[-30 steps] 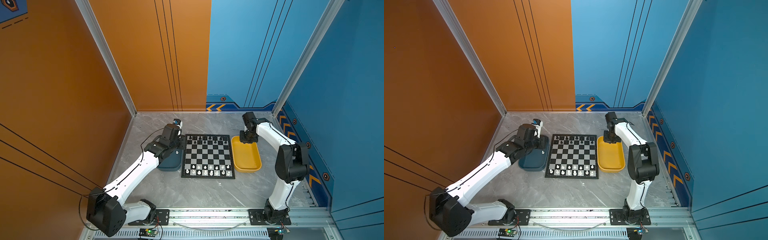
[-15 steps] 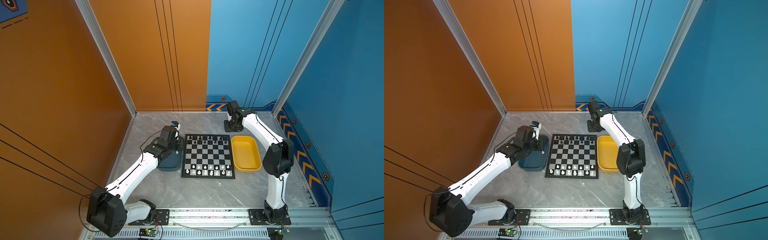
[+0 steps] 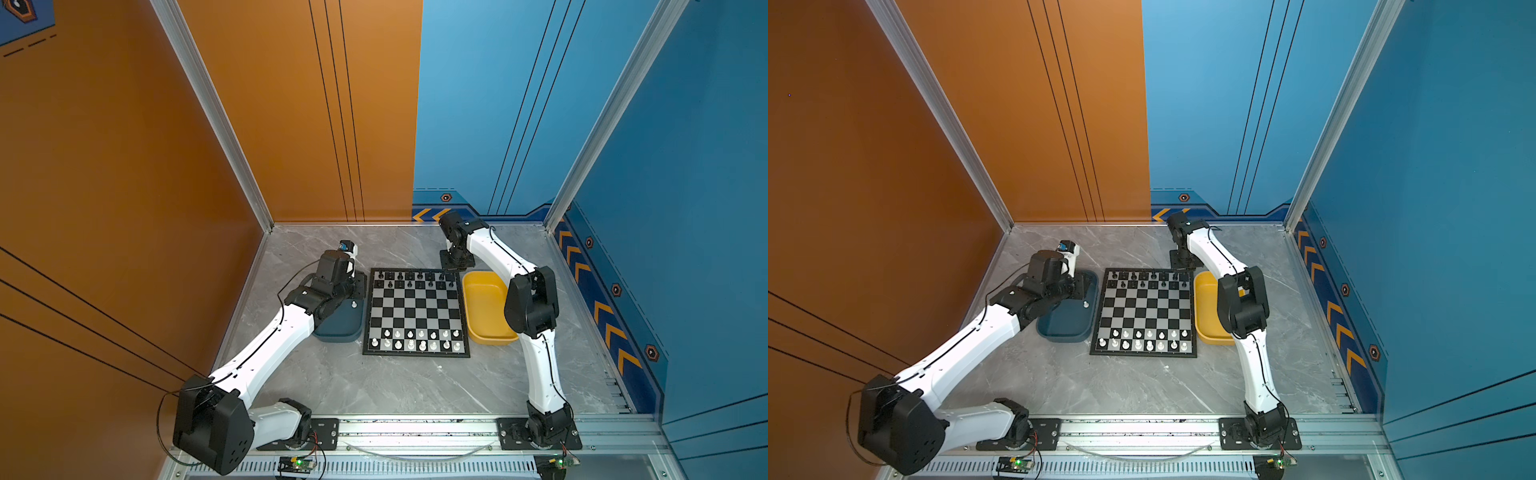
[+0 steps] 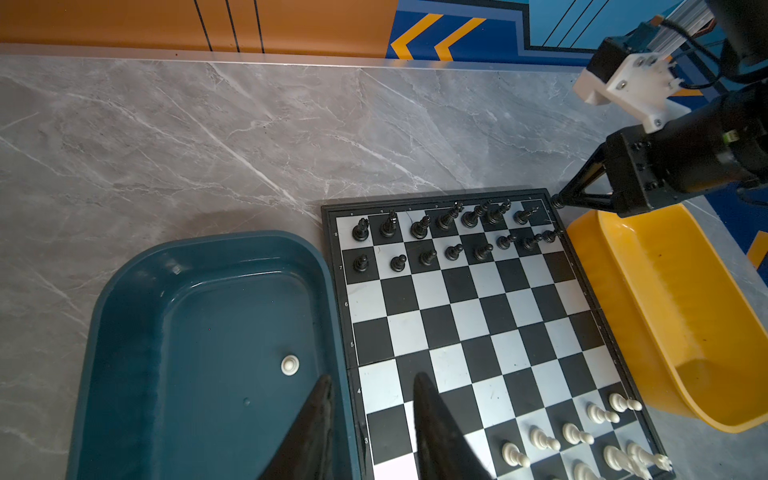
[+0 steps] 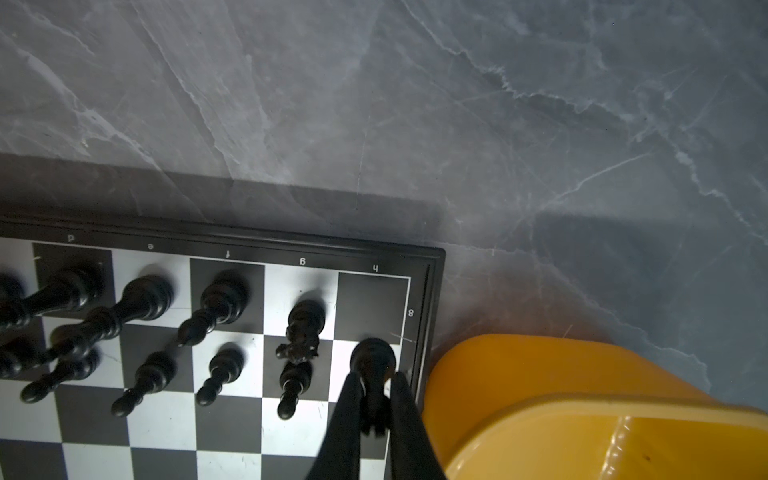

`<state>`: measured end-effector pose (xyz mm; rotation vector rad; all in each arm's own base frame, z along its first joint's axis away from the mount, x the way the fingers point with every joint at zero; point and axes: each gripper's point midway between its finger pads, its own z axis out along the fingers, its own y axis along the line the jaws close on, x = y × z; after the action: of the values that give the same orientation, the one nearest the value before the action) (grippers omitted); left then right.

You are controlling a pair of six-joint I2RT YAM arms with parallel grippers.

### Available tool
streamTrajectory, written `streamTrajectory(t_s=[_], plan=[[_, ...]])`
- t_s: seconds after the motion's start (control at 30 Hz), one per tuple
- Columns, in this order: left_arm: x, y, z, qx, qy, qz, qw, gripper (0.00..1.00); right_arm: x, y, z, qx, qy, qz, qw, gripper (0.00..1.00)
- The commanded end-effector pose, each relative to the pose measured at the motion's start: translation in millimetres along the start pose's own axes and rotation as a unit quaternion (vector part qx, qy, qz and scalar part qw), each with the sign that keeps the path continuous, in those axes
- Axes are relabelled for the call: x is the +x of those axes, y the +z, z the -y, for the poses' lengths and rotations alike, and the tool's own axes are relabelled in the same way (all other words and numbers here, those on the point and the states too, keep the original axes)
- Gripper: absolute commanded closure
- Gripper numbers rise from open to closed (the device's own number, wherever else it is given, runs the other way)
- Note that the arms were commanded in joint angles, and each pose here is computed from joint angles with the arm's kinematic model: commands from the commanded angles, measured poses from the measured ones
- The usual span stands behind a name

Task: Set up the chess pieces on the board
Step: 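Lower the black pawn onto the end square and open the right gripper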

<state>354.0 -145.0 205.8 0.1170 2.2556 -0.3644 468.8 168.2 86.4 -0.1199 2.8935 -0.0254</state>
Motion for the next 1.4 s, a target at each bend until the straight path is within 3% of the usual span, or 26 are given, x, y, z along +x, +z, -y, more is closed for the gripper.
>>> streamTrajectory(t_s=[0.0,0.67,0.93,1.17,1.37], plan=[[1.3,0.8,-1.8,0.002,-0.007,-0.004,1.0,0.65,4.5,7.9,3.8,0.006,-0.007,-0.02,1.0,1.0],[4.7,-0.5,-3.7,-0.001,-0.008,-0.008,1.0,0.65,8.5,24.6,2.5,0.0,-0.008,-0.039,0.999,1.0],[4.3,-1.2,-3.9,-0.001,-0.008,-0.008,1.0,0.65,8.6,25.1,2.6,0.001,-0.007,-0.04,0.999,0.73],[4.0,-2.5,-3.8,-0.001,-0.008,-0.01,1.0,0.65,0.1,5.0,7.7,-0.001,-0.005,-0.018,1.0,0.65],[8.3,-2.9,-20.3,-0.042,-0.013,-0.034,0.998,0.64,-12.9,-45.3,20.7,-0.007,0.005,0.032,0.999,0.63]])
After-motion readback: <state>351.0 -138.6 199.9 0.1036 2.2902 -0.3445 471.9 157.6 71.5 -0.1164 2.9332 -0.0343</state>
